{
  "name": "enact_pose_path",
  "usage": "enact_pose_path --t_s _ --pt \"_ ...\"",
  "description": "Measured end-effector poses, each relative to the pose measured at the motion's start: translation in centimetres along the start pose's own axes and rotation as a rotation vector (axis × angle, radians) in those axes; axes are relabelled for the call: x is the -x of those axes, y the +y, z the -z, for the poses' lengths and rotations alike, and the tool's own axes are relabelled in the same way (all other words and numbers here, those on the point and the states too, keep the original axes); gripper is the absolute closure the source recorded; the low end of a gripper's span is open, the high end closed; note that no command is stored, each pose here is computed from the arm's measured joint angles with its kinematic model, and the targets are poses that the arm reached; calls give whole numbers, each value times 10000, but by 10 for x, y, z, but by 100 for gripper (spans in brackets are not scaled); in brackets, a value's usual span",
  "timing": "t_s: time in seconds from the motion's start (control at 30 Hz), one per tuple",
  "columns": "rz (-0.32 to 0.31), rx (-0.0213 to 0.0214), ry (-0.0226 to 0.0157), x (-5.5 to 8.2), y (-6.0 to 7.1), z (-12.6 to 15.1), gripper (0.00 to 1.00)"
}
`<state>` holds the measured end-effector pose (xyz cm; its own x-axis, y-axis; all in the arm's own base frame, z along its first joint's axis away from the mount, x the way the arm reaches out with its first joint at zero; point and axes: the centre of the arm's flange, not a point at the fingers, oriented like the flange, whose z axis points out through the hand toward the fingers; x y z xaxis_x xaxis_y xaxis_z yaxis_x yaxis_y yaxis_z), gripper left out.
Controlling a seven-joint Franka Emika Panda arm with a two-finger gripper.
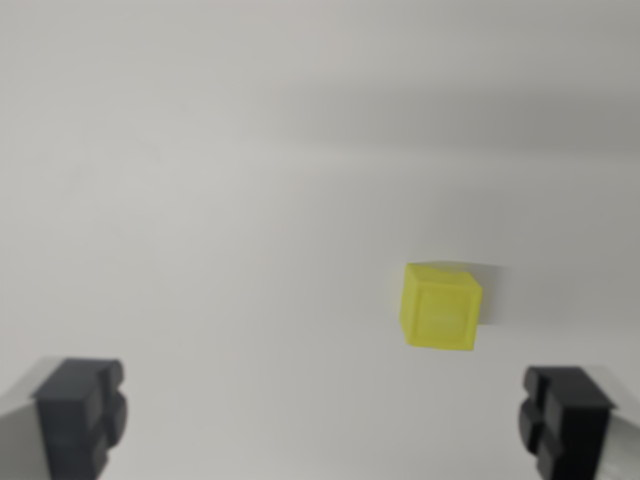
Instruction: Pick yellow cube
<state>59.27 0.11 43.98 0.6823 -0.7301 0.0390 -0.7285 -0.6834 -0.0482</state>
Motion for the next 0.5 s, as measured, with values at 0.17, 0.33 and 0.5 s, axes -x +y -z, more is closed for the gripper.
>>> enact_pose_path --t_s 0.17,0.33,0.5 --pt "-7 4 -3 0 0 0 0" --pt "-34 22 -16 0 4 -5 0" --pt "-59 36 -25 0 8 -13 0"
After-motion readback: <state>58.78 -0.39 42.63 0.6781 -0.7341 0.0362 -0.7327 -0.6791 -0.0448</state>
